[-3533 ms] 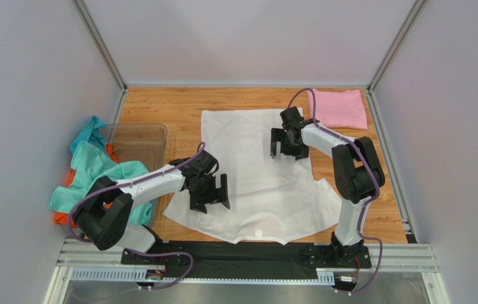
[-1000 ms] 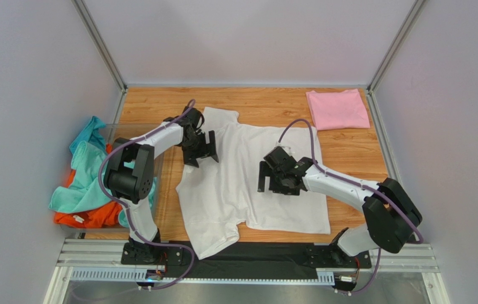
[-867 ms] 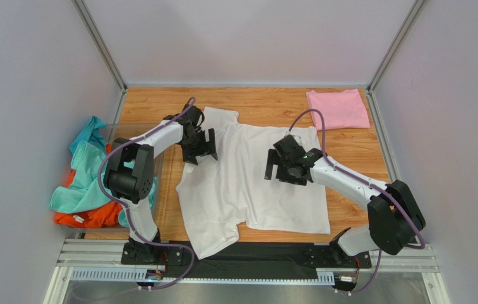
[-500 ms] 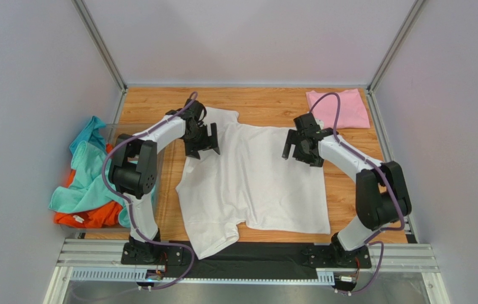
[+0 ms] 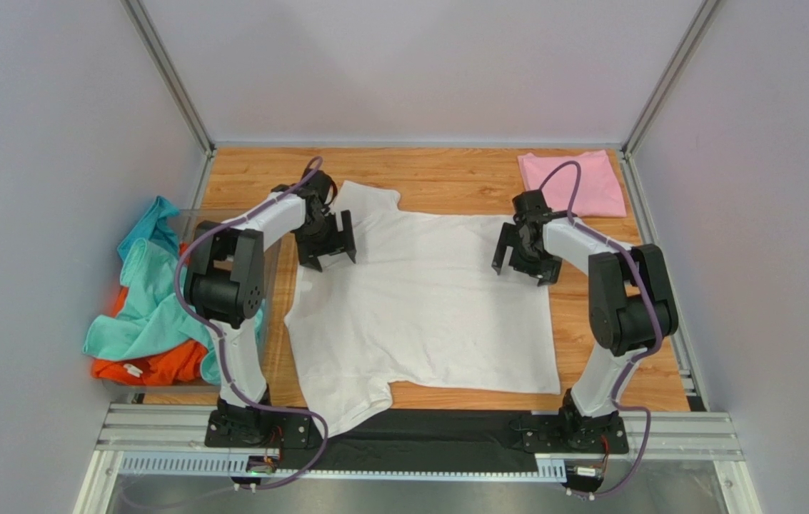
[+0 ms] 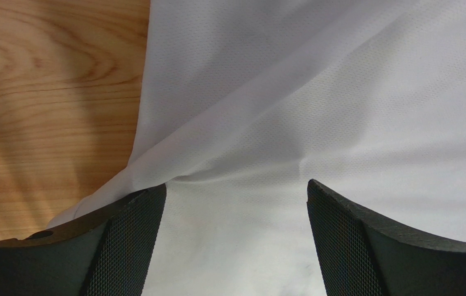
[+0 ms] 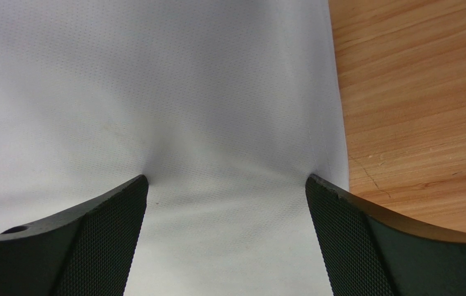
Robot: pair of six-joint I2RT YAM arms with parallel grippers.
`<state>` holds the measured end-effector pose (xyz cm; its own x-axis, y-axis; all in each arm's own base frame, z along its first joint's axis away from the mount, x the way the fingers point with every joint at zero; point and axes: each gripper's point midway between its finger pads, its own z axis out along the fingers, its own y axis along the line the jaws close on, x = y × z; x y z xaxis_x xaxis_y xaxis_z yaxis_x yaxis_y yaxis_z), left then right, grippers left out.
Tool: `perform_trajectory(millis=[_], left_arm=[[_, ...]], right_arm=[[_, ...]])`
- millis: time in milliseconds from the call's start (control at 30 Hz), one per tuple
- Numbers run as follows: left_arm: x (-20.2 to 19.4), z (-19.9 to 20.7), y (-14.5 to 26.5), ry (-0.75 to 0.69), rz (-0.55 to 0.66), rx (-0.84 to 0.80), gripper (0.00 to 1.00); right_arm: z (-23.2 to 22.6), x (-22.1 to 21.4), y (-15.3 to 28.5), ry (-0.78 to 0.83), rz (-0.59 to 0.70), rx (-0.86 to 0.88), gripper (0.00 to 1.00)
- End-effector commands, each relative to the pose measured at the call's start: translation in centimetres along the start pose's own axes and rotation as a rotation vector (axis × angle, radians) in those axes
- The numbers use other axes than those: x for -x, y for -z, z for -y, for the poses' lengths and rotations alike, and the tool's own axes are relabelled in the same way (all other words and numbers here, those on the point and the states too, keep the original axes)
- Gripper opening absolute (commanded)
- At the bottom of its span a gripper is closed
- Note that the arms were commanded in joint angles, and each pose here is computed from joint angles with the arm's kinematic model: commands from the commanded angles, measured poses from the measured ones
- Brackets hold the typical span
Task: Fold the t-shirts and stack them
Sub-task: Flatten the tshirt out
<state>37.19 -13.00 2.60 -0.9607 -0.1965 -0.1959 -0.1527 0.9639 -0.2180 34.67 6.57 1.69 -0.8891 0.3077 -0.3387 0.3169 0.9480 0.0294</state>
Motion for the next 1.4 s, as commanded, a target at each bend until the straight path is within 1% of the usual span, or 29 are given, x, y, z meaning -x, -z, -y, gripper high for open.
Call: perform_trajectory(millis=[0, 100, 233, 367, 467, 533, 567, 667, 700, 767, 833, 867, 900, 967, 1000, 1067, 1100, 1200, 1233, 1300, 1367], left_arm=[[-0.1, -2.5, 0.1, -0.001, -0.011, 0.077, 0.91], [0.3, -2.4, 0.5, -0.007, 0.001, 0.062, 0.91], [0.4, -0.7, 1.4, -0.013, -0.005, -0.022, 0.9], [0.7, 1.0, 2.9, -0.008, 0.017, -0.092, 0.89], [1.5, 2.2, 4.5, -0.015, 0.06, -0.122, 0.91], [2.1, 2.8, 5.3, -0.008, 0.08, -0.135, 0.94], [2.8, 3.2, 5.8, -0.003, 0.099, -0.144, 1.0], [4.3, 4.2, 6.2, -0.002, 0.109, -0.164, 1.0], [4.4, 4.3, 5.5, 0.001, 0.091, -0.167, 1.0], [5.5, 5.0, 5.4, -0.001, 0.103, -0.179, 1.0], [5.9, 5.0, 4.0, 0.006, 0.084, -0.17, 1.0], [6.5, 5.4, 3.9, 0.006, 0.09, -0.177, 1.0], [6.6, 5.2, 2.7, 0.013, 0.072, -0.17, 1.0], [7.4, 5.6, 2.2, 0.003, 0.077, -0.181, 1.0], [7.4, 5.4, 1.0, 0.0, 0.061, -0.171, 1.0], [8.2, 5.1, 0.2, -0.005, 0.07, -0.147, 1.0], [8.2, 4.7, -0.8, -0.004, 0.057, -0.128, 1.0], [8.6, 4.1, -2.1, 0.009, 0.04, -0.11, 1.0], [8.7, 3.8, -2.4, 0.021, 0.04, -0.099, 1.0], [9.0, 2.8, -3.1, 0.037, 0.033, -0.066, 1.0], [9.4, 2.2, -3.2, 0.045, 0.027, -0.046, 1.0]], right_arm=[[0.7, -0.1, -0.5, -0.008, 0.0, 0.005, 1.0], [0.8, 0.2, -0.4, -0.001, 0.007, 0.01, 1.0], [0.1, 1.1, 0.4, 0.008, 0.024, 0.052, 1.0], [-1.5, 2.8, 2.5, 0.019, 0.062, 0.127, 1.0], [-2.1, 4.2, 3.7, 0.037, 0.087, 0.15, 1.0], [-2.4, 5.0, 4.0, 0.043, 0.1, 0.152, 1.0], [-2.7, 5.6, 4.0, 0.043, 0.1, 0.155, 1.0], [-3.6, 7.2, 3.8, 0.055, 0.111, 0.164, 1.0], [-3.9, 7.5, 3.7, 0.062, 0.116, 0.166, 1.0], [-4.2, 8.0, 2.8, 0.07, 0.101, 0.162, 1.0], [-5.1, 9.4, 3.0, 0.079, 0.119, 0.178, 1.0], [-5.1, 9.3, 1.9, 0.084, 0.095, 0.167, 1.0], [-5.7, 10.3, 2.1, 0.086, 0.111, 0.177, 1.0], [-6.0, 10.3, 0.8, 0.094, 0.09, 0.174, 1.0], [-6.1, 10.6, 0.5, 0.096, 0.087, 0.172, 1.0], [-6.6, 11.2, -0.4, 0.111, 0.08, 0.168, 1.0], [-6.7, 11.3, -0.6, 0.114, 0.076, 0.166, 1.0], [-7.0, 11.7, -1.8, 0.126, 0.062, 0.16, 1.0], [-7.7, 11.6, -2.2, 0.133, 0.046, 0.19, 1.0], [-7.8, 11.6, -2.7, 0.143, 0.035, 0.193, 1.0], [-8.0, 11.6, -3.4, 0.154, 0.025, 0.194, 1.0]])
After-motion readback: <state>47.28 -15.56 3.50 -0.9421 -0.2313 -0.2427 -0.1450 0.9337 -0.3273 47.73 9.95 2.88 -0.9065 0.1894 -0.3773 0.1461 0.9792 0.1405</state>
